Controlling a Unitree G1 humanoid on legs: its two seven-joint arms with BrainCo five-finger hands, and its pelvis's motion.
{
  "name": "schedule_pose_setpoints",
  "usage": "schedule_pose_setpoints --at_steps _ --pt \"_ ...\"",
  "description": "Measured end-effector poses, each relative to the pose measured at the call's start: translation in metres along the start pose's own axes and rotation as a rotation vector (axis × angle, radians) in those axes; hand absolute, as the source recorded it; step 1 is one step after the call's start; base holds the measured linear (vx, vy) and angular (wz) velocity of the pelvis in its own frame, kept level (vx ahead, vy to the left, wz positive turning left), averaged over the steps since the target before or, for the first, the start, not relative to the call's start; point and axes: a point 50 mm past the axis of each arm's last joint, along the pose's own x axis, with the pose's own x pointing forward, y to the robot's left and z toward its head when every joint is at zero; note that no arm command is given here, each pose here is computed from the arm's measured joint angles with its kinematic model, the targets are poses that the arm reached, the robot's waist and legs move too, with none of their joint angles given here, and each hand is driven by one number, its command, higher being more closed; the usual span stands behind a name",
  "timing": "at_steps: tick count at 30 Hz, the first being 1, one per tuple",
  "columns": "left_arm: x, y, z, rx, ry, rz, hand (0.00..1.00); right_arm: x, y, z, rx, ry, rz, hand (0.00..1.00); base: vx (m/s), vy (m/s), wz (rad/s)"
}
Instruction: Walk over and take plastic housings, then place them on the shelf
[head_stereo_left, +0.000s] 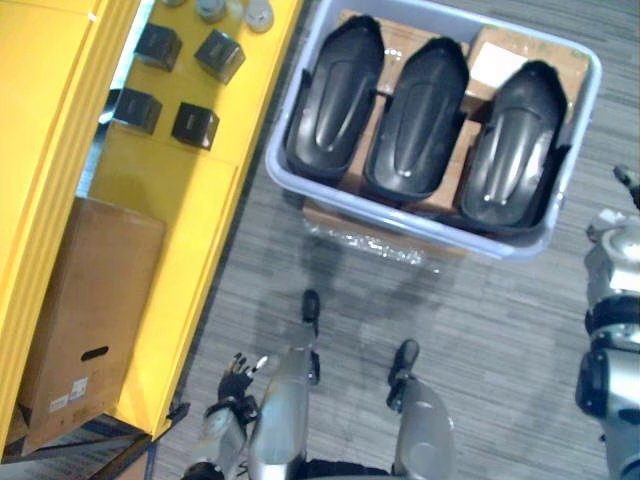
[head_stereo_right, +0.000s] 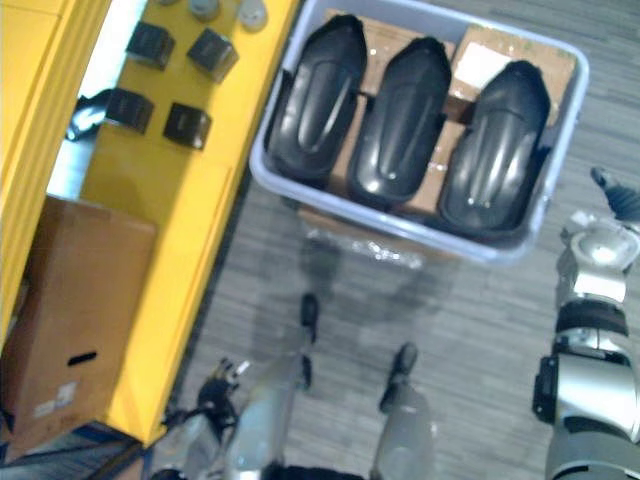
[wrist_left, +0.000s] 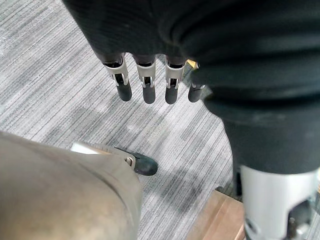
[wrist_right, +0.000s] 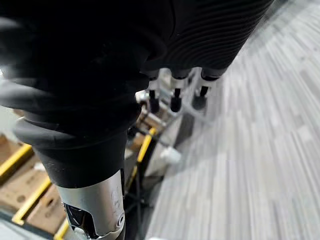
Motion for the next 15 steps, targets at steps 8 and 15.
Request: schedule_pose_setpoints --at_steps 8,15 --pt "0.002 -0.012 0.001 0.009 -0.011 -0.052 0.00 -0.002 0.017 0.010 -0.051 -0.047 0.179 0.00 0.00 -0.008 0.01" --pt "0.002 -0.015 0.000 -0.023 -0.017 -0.058 0.00 -0.004 0.033 0.020 -0.084 -0.055 0.295 0.00 0.00 -0.029 0.09"
